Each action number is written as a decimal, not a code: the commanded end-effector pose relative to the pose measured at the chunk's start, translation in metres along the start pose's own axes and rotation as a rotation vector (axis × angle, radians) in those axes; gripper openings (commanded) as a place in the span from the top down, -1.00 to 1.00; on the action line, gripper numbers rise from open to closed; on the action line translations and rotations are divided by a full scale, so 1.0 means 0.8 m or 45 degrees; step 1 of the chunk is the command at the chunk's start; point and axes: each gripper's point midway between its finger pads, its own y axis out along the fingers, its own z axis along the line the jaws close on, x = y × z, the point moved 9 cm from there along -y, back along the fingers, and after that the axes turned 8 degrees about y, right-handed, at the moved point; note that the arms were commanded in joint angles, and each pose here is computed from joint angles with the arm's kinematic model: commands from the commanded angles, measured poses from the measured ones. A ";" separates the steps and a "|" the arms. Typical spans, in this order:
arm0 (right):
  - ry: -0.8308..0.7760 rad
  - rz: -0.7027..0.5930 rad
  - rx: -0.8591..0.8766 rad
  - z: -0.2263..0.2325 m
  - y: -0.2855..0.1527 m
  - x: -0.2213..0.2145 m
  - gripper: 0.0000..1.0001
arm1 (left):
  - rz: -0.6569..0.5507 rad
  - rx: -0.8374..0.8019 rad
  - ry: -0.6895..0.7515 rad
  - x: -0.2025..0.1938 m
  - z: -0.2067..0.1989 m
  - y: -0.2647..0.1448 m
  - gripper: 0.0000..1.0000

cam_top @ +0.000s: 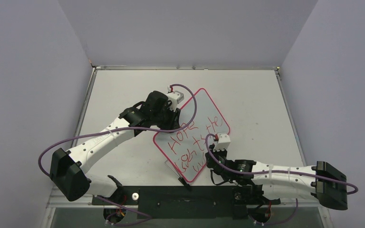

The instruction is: Write a sentence on the whiteboard

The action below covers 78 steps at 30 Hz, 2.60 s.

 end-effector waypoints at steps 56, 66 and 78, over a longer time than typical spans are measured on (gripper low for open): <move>-0.011 -0.060 -0.101 -0.018 0.021 0.014 1.00 | 0.222 0.257 0.221 -0.038 0.033 0.001 1.00; -0.019 -0.142 -0.118 -0.012 0.011 0.047 1.00 | 0.223 0.258 0.220 -0.038 0.033 0.001 1.00; -0.008 -0.218 -0.056 0.006 0.001 0.079 1.00 | 0.217 0.258 0.222 -0.038 0.033 0.000 1.00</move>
